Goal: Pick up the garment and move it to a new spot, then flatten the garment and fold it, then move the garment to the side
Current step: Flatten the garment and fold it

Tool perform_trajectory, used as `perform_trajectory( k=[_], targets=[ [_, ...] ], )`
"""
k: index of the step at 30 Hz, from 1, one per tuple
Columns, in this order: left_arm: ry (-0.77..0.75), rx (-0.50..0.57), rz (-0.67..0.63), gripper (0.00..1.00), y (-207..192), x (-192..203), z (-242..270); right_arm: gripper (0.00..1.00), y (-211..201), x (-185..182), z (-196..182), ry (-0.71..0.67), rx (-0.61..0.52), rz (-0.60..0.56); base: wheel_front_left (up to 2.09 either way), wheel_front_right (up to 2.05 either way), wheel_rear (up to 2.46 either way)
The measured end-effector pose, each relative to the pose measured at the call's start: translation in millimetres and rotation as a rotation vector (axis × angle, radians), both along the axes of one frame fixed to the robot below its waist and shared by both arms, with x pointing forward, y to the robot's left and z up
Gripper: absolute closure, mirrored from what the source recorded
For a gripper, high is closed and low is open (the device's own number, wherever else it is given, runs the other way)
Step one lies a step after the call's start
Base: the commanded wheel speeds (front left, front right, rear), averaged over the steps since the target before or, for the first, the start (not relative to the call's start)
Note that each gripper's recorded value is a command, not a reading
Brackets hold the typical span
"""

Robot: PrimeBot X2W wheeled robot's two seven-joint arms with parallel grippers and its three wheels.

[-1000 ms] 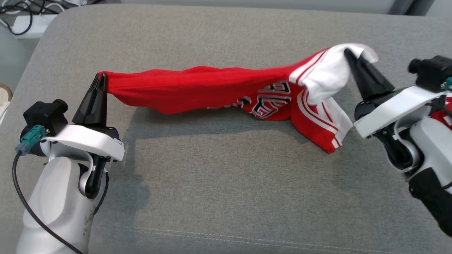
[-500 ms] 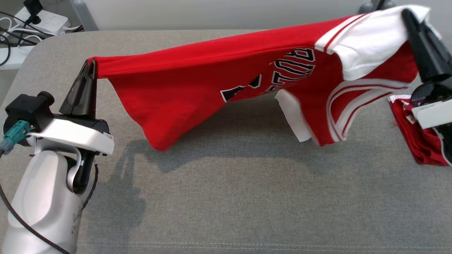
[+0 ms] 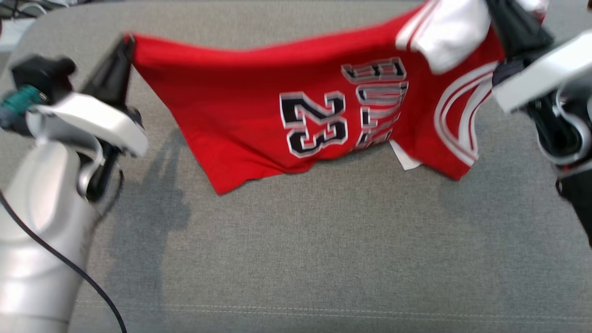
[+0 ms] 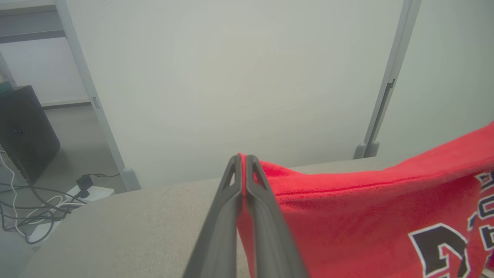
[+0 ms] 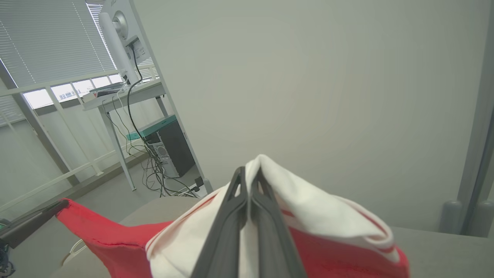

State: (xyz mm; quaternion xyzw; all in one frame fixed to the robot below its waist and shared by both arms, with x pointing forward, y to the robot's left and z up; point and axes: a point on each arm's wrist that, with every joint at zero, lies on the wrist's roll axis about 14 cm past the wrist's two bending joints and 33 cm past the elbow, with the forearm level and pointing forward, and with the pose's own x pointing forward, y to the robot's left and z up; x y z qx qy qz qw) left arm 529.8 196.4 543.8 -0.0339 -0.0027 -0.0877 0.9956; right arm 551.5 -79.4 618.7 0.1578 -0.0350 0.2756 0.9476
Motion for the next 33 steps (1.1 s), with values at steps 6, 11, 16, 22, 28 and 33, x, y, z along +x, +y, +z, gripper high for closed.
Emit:
perform_trajectory(
  k=[6, 11, 16, 22, 28, 33],
  targets=[
    [-0.253, -0.012, 0.018, 1.00, 5.8, 43.0, 76.8, 1.00, -2.0, 41.0, 62.8, -0.250, 0.028, -0.095, 0.00, 0.00, 0.00],
    [-0.236, -0.019, -0.008, 1.00, -3.0, 37.5, 71.7, 1.00, 16.5, 35.9, 47.5, -0.164, 0.033, -0.039, 0.00, 0.00, 0.00],
    [0.002, -0.068, -0.026, 1.00, -8.5, 13.7, -6.8, 1.00, 25.5, 11.5, -38.1, 0.154, -0.043, 0.066, 0.00, 0.00, 0.00],
    [0.271, -0.095, -0.089, 1.00, -9.7, -18.7, -63.2, 1.00, 9.2, -34.3, -90.5, 0.417, -0.146, 0.191, 0.00, 0.00, 0.00],
    [0.347, -0.129, -0.141, 1.00, -2.3, -26.8, -56.0, 1.00, 0.8, -61.5, -85.1, 0.517, -0.096, 0.285, 0.00, 0.00, 0.00],
    [0.370, -0.145, -0.155, 1.00, 1.5, -23.7, -56.8, 1.00, -10.6, -45.7, -87.6, 0.531, -0.044, 0.244, 0.00, 0.00, 0.00]
  ],
)
